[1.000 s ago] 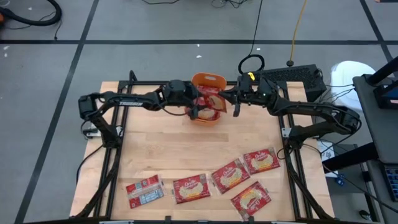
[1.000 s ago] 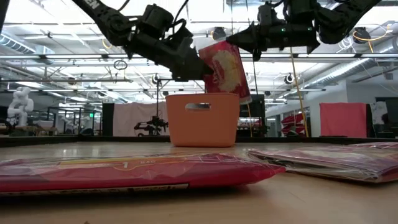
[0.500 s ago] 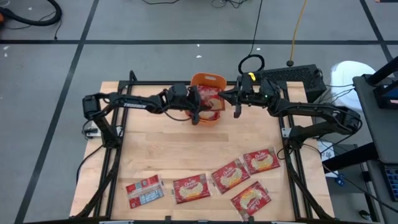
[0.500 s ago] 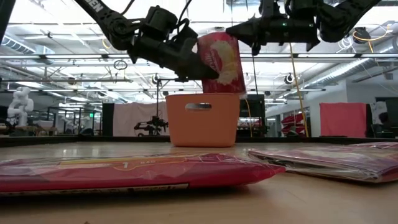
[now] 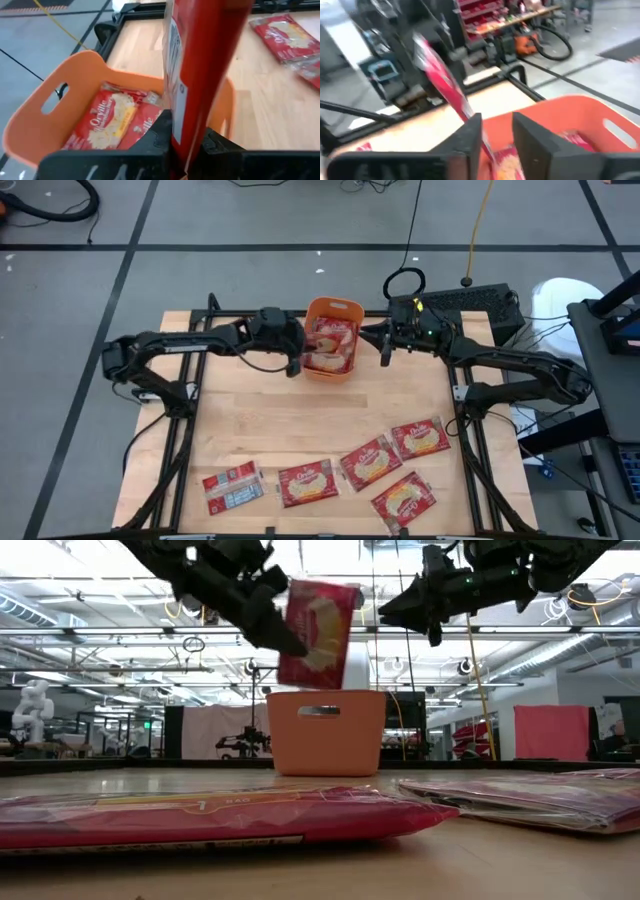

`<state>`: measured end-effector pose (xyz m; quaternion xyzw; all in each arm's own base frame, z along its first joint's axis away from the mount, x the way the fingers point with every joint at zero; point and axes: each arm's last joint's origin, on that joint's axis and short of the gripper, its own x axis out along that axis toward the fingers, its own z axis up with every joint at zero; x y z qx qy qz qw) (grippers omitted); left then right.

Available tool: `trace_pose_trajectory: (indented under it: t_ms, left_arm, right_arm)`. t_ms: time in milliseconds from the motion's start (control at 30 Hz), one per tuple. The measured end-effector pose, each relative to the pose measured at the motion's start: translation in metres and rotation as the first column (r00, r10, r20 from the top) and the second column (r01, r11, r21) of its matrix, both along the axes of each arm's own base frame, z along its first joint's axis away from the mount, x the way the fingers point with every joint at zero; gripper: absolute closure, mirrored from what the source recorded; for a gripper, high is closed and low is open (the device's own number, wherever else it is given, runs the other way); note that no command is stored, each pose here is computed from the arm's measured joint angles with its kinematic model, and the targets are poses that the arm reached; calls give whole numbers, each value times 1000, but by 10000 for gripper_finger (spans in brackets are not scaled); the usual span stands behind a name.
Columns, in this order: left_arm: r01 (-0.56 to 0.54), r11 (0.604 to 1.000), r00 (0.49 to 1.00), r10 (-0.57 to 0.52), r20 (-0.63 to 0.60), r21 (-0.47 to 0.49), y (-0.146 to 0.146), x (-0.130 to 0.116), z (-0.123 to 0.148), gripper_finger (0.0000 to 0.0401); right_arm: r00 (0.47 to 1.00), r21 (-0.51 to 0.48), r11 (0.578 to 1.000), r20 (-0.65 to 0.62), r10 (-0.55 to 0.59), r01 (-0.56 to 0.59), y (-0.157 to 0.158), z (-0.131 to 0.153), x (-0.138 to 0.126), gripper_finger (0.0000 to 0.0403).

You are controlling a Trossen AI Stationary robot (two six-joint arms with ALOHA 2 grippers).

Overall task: Sort popcorn bags into baskets
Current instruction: Put the red popcorn bag into the orange bin

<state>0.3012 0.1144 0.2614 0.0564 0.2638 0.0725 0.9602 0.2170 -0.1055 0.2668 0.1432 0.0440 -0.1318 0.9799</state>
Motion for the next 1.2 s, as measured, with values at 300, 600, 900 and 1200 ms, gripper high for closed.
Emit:
trace_pose_trajectory:
  t_ms: [300, 600, 900, 1200]
  left_arm:
    - [20, 1000, 973, -17, -230, 13, -2, -11, 46, 378]
    - [55, 998, 948, -43, -316, 31, -9, -11, 63, 377]
    - [23, 998, 943, 0, -332, 65, -11, -11, 64, 376]
    - [24, 998, 941, 0, -339, 66, -11, -12, 63, 375]
  right_arm:
    - [996, -164, 986, -86, -17, 2, 28, 38, 16, 203]
    - [973, -265, 957, -223, 56, -116, 42, 63, 57, 197]
    - [940, -404, 903, -340, -1, -145, 40, 71, 110, 198]
    - [916, -399, 896, -402, 20, -195, 33, 52, 134, 249]
